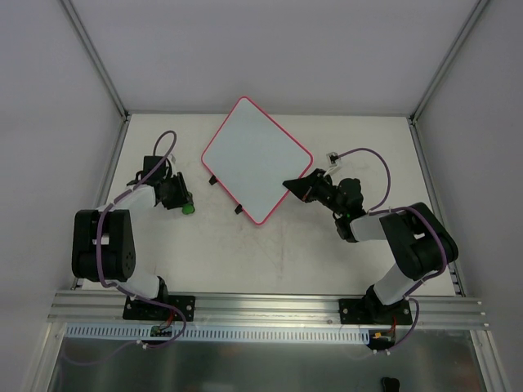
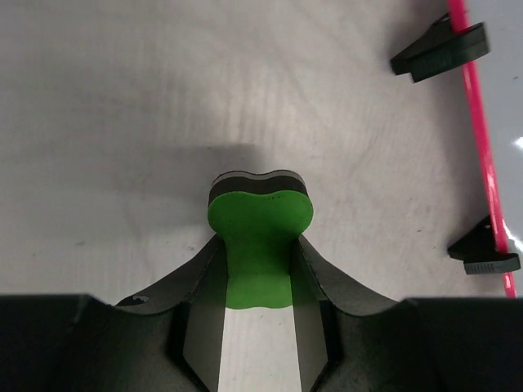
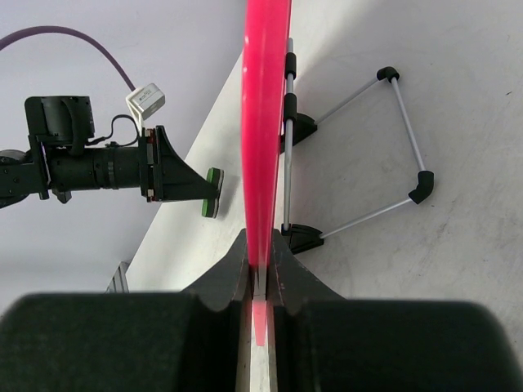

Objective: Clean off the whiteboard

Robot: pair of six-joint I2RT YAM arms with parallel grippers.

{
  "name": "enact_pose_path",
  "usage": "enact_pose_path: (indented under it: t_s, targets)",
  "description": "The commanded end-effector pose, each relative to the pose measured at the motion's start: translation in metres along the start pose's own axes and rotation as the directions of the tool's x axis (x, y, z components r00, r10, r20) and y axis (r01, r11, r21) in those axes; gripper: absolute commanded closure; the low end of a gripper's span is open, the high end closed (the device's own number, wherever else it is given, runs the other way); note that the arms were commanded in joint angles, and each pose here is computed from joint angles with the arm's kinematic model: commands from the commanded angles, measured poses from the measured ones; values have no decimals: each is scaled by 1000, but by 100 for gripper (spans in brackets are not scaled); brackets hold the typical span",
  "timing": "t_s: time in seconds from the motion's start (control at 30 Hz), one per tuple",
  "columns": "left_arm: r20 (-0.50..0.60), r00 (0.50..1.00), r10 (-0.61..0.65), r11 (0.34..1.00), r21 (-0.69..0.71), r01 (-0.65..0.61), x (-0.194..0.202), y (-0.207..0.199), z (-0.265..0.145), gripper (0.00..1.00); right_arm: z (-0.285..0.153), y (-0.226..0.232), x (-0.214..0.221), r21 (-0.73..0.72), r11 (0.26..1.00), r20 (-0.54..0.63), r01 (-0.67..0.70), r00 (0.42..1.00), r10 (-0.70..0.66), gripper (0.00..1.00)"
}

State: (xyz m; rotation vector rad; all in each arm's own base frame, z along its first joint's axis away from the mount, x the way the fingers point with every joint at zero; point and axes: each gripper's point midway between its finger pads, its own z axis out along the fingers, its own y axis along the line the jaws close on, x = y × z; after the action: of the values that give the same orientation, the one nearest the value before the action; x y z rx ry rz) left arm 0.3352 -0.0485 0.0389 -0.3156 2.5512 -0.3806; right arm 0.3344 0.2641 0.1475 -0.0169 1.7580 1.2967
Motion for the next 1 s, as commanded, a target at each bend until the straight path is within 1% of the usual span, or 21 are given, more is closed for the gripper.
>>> enact_pose_path:
  t_s: [0.0,0.13,0.23,0.43,0.47,0.53,0.67,0.7,0.77,0.8,0.83,0.9,0.93,0.97]
  targets:
    - [44,999,-9,999,52,6,-9,-6,-16,94,-6,75,-45,-276,947,175,167,977,-121,100]
    - [33,999,16,1000,6,-16,-3,5,-12,92,-3,76,-45,-287,944,165,165,979,-121,100]
    - [17,999,29,999,-40,-28,4,15,-12,87,1,78,-43,-298,941,153,158,981,-117,100]
    - [-18,998,53,996,-66,-54,6,20,-12,81,4,80,-40,-308,939,145,155,983,-114,100]
    - [-27,998,56,997,-57,-57,7,19,-11,79,3,81,-41,-307,938,151,161,981,-119,100]
    - [-50,997,66,997,-38,-68,10,18,-6,75,2,80,-41,-305,939,151,160,981,-118,95]
    - [-63,995,77,996,-42,-80,12,20,-3,63,1,81,-41,-306,937,152,166,981,-124,91]
    - [-67,995,76,996,-48,-79,13,21,-2,63,1,81,-41,-306,938,150,163,981,-122,91]
    - [-59,996,69,992,-100,-74,11,30,-2,67,2,80,-42,-304,939,152,162,981,-120,91]
    - [-51,997,64,990,-119,-69,10,33,-3,68,2,81,-40,-308,938,147,160,982,-120,94]
    - [-47,997,63,989,-130,-68,10,35,-4,67,2,80,-40,-306,938,147,159,982,-119,96]
    - [-39,997,63,988,-139,-68,8,36,-6,67,2,79,-41,-303,940,150,158,982,-117,95]
    - [-41,997,61,988,-138,-66,9,35,-6,63,2,79,-41,-301,940,151,160,981,-119,94]
    - [-44,997,64,991,-117,-69,9,32,-5,2,2,79,-41,-301,940,152,161,981,-120,91]
